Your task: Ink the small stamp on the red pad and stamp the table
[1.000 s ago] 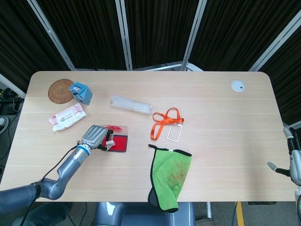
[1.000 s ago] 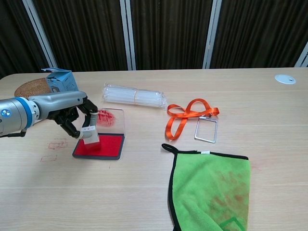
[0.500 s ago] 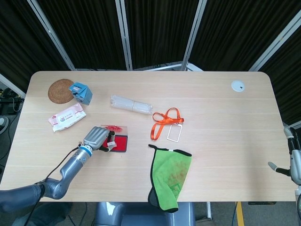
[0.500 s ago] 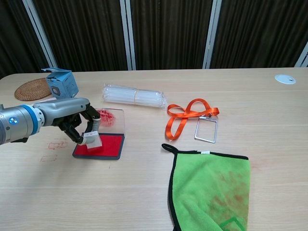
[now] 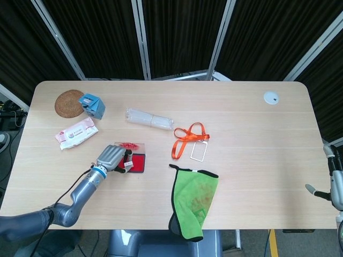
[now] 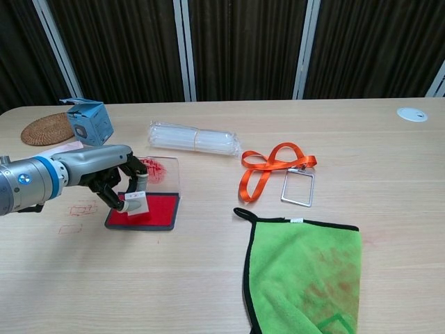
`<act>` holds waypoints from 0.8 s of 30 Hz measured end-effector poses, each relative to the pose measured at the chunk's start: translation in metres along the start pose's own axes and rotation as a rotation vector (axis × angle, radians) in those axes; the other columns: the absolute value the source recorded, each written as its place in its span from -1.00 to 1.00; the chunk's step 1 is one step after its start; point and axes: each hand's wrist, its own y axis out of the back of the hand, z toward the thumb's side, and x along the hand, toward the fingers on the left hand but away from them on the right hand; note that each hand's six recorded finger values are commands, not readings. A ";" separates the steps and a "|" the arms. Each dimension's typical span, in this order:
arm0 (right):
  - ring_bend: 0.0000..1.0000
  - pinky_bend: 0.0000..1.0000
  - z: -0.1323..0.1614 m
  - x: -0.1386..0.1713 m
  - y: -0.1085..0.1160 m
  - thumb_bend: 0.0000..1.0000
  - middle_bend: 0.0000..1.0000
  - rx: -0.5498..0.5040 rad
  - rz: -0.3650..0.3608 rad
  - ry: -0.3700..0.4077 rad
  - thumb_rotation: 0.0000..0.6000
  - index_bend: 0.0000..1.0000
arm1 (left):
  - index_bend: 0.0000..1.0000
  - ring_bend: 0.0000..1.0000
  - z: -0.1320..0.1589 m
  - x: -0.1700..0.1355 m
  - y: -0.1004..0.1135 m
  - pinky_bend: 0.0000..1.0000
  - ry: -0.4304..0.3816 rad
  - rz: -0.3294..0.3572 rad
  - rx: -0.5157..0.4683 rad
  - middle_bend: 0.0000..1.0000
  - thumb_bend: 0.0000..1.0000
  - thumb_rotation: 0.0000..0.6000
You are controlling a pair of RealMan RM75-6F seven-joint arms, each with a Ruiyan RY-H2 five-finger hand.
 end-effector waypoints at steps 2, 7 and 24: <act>-1.00 -1.00 0.000 0.001 0.001 -1.00 -1.00 -0.002 -0.001 0.002 1.00 -1.00 | 0.17 0.74 0.001 -0.002 0.004 0.81 -0.005 0.011 -0.011 0.17 -0.03 1.00; -1.00 -1.00 0.001 0.002 0.002 -1.00 -1.00 -0.007 -0.002 0.004 1.00 -1.00 | 0.17 0.74 0.000 -0.011 0.018 0.81 -0.018 0.046 -0.030 0.18 -0.03 1.00; -1.00 -1.00 0.008 0.006 0.003 -1.00 -1.00 -0.010 0.003 0.027 1.00 -1.00 | 0.16 0.73 -0.067 -0.052 0.028 0.80 0.087 0.073 -0.067 0.17 -0.03 1.00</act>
